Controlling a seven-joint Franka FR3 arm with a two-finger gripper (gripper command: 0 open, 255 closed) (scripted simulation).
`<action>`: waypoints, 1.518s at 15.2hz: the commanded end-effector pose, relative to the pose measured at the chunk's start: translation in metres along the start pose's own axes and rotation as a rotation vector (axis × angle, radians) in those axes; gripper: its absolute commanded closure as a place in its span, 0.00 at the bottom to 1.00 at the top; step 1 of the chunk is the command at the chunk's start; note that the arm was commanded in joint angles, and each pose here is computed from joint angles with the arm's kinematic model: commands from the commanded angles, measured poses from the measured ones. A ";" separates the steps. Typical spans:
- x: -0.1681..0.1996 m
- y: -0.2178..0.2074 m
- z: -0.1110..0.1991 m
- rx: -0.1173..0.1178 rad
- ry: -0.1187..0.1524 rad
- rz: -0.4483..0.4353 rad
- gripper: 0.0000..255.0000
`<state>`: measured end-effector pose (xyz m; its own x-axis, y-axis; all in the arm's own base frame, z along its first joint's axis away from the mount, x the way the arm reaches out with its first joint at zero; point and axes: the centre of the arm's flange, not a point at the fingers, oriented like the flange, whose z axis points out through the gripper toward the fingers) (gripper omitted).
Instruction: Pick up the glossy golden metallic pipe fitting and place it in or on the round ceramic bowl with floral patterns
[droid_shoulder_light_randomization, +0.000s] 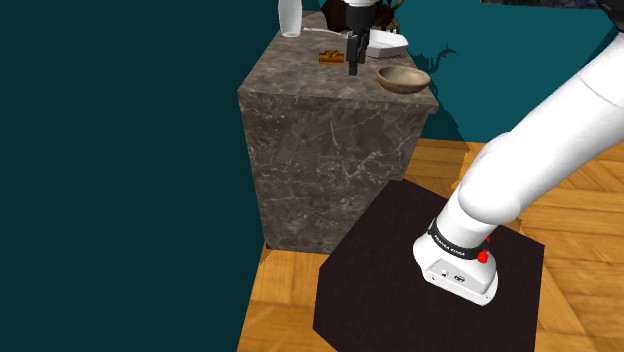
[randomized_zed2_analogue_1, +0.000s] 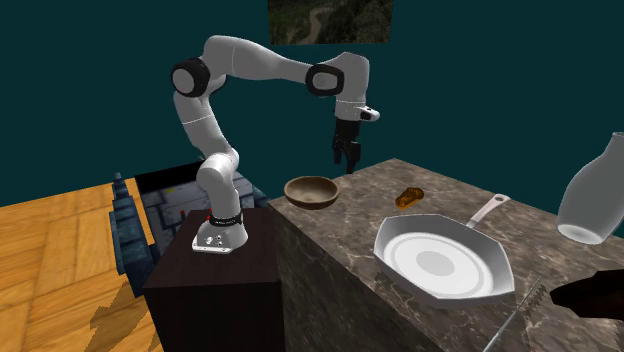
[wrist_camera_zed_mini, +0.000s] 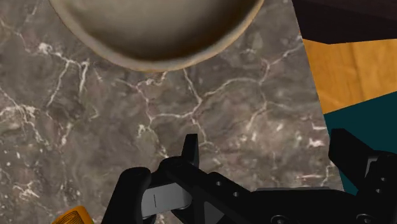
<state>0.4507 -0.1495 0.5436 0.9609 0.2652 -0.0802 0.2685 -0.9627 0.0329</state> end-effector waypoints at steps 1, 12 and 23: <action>0.013 0.019 0.000 -0.001 0.010 -0.015 0.00; 0.097 0.132 -0.004 -0.004 0.061 -0.090 0.00; 0.132 0.170 0.030 -0.005 0.080 -0.116 0.00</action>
<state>0.6210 -0.2796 0.5145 0.9257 0.3782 -0.0050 0.3781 -0.9252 0.0325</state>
